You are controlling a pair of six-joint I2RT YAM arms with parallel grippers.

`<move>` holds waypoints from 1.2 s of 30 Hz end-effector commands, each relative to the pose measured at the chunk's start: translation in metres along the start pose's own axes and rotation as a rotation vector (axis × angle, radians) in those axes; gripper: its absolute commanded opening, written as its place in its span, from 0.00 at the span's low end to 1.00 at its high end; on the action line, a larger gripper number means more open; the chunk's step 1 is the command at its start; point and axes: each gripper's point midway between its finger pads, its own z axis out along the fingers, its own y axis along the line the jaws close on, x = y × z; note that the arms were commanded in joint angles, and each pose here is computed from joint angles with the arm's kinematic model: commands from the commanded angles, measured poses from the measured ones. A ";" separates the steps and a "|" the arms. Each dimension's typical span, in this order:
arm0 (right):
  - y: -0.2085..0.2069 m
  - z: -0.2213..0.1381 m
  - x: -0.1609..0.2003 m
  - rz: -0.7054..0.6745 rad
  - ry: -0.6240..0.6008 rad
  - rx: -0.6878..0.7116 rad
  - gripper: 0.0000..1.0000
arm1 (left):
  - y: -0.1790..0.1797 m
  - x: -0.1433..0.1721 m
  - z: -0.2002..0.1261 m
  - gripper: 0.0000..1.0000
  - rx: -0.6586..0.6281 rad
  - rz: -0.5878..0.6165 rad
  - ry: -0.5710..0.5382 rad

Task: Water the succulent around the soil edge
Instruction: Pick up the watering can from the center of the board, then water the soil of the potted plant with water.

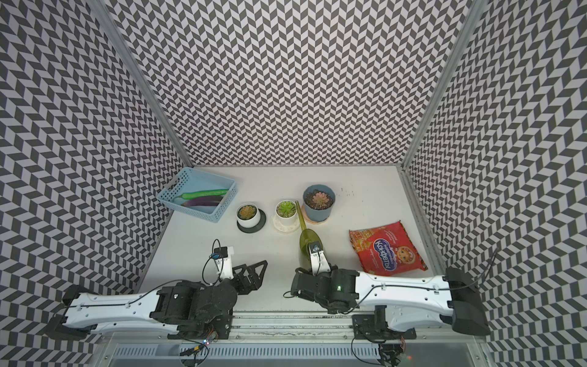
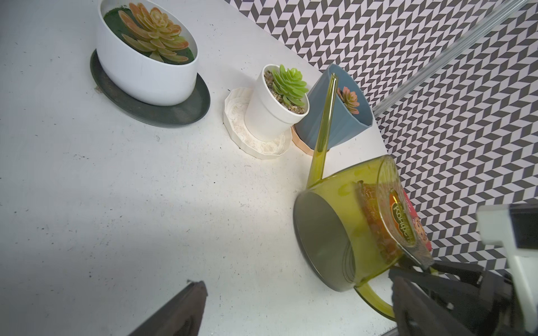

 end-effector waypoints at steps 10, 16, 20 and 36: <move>-0.029 -0.091 -0.074 -0.133 -0.084 -0.035 0.00 | 0.002 -0.036 -0.015 1.00 0.006 -0.052 -0.123; -0.020 -0.133 -0.090 -0.152 -0.065 -0.223 0.00 | 0.005 -0.052 -0.025 1.00 0.030 -0.088 -0.171; -0.004 -0.145 -0.091 -0.214 -0.019 -0.321 0.00 | 0.006 -0.060 -0.029 1.00 0.028 -0.081 -0.196; -0.019 -0.086 -0.088 -0.285 0.191 -0.251 0.00 | -0.006 -0.067 -0.027 1.00 0.011 0.007 -0.235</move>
